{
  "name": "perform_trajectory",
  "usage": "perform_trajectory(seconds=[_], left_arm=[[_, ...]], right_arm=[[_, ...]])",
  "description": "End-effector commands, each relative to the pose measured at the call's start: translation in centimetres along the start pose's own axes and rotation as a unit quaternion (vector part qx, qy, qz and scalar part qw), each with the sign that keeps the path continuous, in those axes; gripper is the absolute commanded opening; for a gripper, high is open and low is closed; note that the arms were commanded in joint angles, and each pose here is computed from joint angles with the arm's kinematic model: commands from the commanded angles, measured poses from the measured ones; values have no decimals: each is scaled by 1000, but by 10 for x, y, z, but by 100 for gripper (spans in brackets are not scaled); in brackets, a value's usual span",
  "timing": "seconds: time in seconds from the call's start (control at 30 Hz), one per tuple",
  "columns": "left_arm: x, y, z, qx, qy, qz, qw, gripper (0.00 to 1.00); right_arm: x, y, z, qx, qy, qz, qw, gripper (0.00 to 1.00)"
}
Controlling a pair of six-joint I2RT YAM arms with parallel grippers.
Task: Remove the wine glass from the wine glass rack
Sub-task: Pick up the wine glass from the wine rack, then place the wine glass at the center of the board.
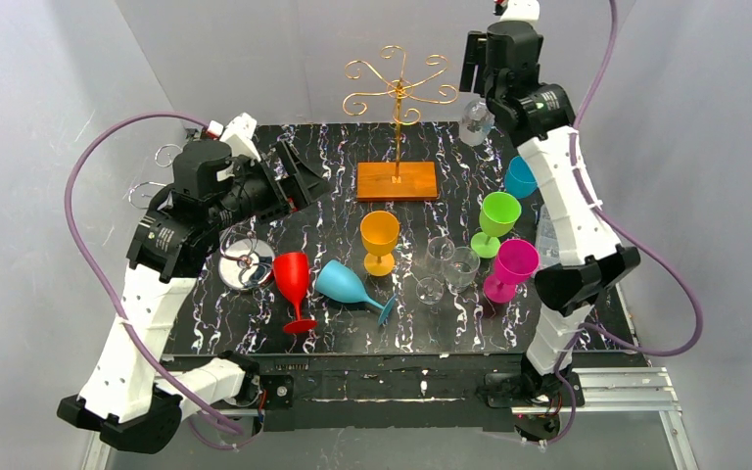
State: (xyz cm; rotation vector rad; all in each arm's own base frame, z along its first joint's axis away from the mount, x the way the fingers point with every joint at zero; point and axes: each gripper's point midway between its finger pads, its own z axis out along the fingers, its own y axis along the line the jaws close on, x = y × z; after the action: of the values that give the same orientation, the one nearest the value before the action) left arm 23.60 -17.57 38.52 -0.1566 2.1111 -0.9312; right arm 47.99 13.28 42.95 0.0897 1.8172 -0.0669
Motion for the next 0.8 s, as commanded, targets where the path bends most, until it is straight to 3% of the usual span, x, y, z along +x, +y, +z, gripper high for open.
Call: perform_trajectory(seconds=[0.0, 0.43, 0.77], left_arm=[[2, -27, 4, 62, 3, -3, 998, 96], [25, -100, 92, 145, -14, -48, 988, 81], [28, -115, 141, 204, -29, -87, 975, 66]], right_arm=[[-32, -16, -47, -16, -26, 49, 998, 46], [-31, 1, -123, -144, 23, 133, 980, 43], [-43, 33, -150, -237, 42, 218, 946, 42]])
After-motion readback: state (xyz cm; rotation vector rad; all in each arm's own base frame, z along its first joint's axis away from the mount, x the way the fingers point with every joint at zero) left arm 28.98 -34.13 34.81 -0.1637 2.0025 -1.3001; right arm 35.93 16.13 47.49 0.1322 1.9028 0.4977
